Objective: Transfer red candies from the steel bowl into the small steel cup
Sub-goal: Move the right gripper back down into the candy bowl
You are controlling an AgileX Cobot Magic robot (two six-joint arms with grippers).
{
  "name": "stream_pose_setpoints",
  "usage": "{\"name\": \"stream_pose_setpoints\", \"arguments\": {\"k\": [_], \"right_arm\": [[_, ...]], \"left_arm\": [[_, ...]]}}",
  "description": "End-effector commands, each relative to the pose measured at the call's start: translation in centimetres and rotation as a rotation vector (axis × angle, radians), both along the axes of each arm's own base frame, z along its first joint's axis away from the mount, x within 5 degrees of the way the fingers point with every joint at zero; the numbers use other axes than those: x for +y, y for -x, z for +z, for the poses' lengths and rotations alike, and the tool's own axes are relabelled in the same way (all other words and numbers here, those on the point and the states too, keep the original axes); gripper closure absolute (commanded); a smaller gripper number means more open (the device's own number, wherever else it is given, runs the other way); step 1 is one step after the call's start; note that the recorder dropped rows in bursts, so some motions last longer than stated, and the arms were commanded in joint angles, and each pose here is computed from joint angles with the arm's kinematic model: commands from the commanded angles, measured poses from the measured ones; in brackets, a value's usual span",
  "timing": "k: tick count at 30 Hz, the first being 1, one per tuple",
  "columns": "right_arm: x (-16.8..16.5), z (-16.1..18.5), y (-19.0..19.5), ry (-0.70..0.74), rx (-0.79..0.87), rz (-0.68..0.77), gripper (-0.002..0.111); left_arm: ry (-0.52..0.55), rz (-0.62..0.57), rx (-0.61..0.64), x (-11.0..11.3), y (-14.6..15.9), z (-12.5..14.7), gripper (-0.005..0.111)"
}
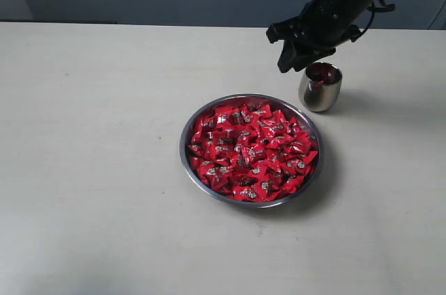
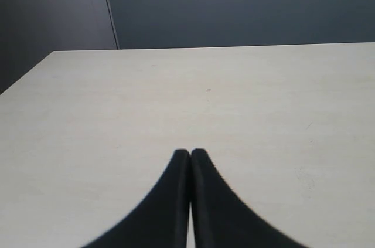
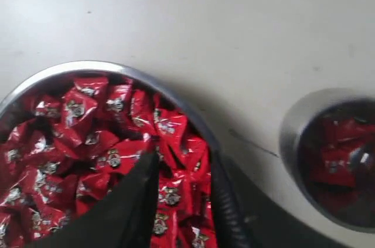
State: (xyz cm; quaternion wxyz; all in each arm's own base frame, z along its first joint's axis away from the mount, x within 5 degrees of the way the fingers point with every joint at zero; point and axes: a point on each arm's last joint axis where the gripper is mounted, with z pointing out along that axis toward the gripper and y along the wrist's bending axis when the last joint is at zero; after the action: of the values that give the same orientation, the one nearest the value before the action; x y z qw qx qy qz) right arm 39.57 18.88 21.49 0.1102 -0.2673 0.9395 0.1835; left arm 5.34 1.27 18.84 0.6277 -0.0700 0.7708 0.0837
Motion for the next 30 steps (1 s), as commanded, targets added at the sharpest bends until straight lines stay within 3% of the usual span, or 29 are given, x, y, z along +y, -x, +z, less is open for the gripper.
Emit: {"name": "stream_pose_setpoints", "arguments": {"k": [1, 10, 21, 30], "right_arm": [[2.2, 0.2, 1.1, -0.013, -0.008, 0.067, 0.077], [6.4, 0.0, 2.1, -0.046, -0.127, 0.125, 0.077], [7.7, -5.0, 2.3, -0.009, 0.001, 0.136, 0.077], [8.4, -5.8, 2.2, -0.041, 0.010, 0.114, 0.077]], "left_arm": [[-0.004, -0.009, -0.002, 0.0, 0.0, -0.1, 0.106], [-0.004, -0.009, -0.002, 0.0, 0.0, -0.1, 0.106], [-0.004, -0.009, -0.002, 0.0, 0.0, -0.1, 0.106], [-0.004, -0.009, -0.002, 0.0, 0.0, -0.1, 0.106]]}}
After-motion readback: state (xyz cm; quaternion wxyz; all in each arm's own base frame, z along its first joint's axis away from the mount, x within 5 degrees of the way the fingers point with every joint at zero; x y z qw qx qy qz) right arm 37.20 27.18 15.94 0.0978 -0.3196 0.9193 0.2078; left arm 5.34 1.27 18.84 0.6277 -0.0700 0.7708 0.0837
